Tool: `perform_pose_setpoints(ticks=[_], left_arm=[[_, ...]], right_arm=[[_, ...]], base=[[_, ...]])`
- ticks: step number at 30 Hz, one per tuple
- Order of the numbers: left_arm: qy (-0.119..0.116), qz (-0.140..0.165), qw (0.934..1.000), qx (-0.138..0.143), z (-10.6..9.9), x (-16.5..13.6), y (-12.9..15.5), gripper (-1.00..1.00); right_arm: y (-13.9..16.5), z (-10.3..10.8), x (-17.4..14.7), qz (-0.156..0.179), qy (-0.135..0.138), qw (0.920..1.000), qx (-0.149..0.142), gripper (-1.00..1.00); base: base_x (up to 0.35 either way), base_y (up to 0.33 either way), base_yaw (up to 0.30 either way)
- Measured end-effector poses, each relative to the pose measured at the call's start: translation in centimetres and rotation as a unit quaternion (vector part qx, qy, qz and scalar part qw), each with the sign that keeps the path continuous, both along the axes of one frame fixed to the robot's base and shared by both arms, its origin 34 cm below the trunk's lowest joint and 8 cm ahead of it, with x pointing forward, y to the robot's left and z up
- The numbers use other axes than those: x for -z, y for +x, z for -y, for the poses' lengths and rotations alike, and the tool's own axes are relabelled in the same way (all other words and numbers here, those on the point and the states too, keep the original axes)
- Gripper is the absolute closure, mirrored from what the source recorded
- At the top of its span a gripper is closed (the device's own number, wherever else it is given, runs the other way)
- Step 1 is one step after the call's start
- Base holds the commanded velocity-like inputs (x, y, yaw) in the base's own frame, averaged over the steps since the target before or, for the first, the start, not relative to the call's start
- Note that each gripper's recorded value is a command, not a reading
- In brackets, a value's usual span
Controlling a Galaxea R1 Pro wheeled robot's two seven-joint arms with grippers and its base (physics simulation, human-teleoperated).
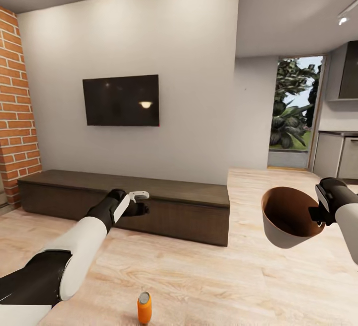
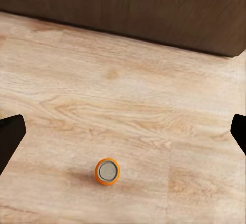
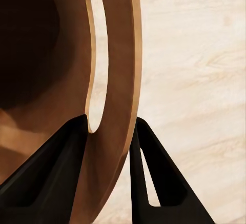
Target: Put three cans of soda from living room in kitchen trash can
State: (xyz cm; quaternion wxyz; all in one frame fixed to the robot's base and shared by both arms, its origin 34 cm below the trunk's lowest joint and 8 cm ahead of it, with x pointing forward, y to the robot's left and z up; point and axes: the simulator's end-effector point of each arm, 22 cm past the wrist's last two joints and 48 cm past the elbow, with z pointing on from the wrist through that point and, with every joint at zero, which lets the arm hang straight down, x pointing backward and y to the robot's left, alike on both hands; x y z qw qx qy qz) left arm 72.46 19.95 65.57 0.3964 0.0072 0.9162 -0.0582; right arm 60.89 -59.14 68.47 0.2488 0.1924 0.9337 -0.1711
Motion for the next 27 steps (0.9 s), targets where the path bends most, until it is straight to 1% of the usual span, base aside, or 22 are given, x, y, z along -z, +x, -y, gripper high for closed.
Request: perform_pose_setpoints(ticks=[3,5,7,10,13,18,23,27], left_arm=[[0.000,-0.006,1.0000,0.000,0.0,0.8,0.2,-1.00],[0.000,-0.010,0.9999,0.000,0.0,1.4,0.3,-1.00],[0.000,-0.014,0.9999,0.000,0.0,1.9,0.4,-1.00],[0.000,-0.020,0.9998,0.000,0.0,2.7,0.5,-1.00],[0.000,-0.026,0.9997,0.000,-0.1,3.6,0.7,-1.00],[-0.001,-0.029,0.9996,-0.001,-0.1,4.7,1.2,-1.00],[-0.001,-0.036,0.9994,-0.001,-0.1,6.0,1.5,-1.00],[-0.001,-0.042,0.9991,-0.002,-0.1,7.1,1.7,-1.00]], right_arm=[[0.3,0.1,0.3,-0.003,-0.003,1.0000,0.000,1.00],[0.8,0.1,-0.1,-0.003,-0.006,1.0000,-0.001,1.00],[1.7,0.1,-1.6,0.011,-0.005,0.9999,-0.001,1.00],[3.2,0.1,-4.7,0.041,-0.002,0.9991,0.001,1.00],[4.2,0.3,-6.8,0.051,-0.013,0.9986,0.006,1.00],[5.0,0.7,-7.7,0.051,-0.028,0.9982,0.013,1.00],[6.1,0.5,-8.7,0.061,-0.027,0.9976,0.014,1.00],[6.9,0.6,-9.4,0.062,-0.033,0.9974,0.015,1.00]], base=[[0.000,0.000,0.000],[0.000,0.000,0.000],[0.000,0.000,0.000],[0.000,0.000,0.000],[0.000,0.000,0.000],[0.000,0.000,0.000],[0.000,0.000,0.000],[0.000,0.000,0.000]])
